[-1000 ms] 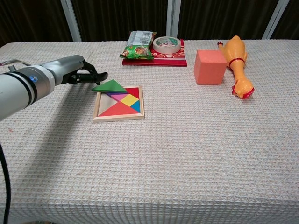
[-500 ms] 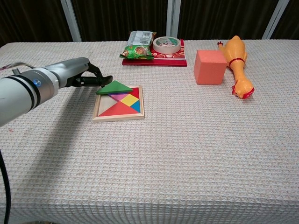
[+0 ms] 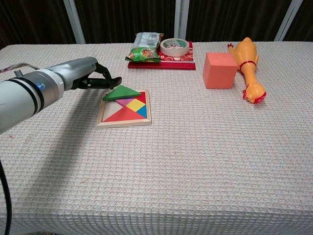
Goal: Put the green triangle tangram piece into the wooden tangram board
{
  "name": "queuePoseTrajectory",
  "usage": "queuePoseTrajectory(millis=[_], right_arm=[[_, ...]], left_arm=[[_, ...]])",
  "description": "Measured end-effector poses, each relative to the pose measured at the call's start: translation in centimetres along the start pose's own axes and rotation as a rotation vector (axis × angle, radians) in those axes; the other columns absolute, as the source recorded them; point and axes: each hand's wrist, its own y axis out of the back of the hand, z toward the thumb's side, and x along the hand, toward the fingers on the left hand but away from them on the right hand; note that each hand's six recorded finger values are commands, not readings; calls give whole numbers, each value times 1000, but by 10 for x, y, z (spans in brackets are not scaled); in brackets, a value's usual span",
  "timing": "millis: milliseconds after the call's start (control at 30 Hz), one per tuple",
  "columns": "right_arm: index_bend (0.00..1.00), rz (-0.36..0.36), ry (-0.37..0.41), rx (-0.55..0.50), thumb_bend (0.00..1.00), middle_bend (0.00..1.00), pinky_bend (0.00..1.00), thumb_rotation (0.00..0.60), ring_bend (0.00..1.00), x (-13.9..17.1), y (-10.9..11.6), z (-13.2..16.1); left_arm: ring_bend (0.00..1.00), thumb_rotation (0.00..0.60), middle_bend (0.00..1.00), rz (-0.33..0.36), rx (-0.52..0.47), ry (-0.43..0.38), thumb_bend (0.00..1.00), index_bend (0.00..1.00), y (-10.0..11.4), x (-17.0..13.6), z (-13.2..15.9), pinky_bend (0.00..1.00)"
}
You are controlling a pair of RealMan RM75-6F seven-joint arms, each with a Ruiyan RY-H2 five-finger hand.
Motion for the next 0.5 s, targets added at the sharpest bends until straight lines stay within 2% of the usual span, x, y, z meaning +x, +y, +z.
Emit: queuePoseTrajectory(millis=[233, 500], right_arm=[[0, 6, -5, -1, 427, 0, 0, 600, 0, 0, -2, -2], [0, 2, -15, -7, 426, 0, 0, 600, 0, 0, -1, -7]], left_arm=[[0, 157, 111, 8, 37, -72, 315, 276, -1, 7, 19, 0], [0, 174, 85, -39, 81, -108, 313, 298, -14, 13, 29, 0]])
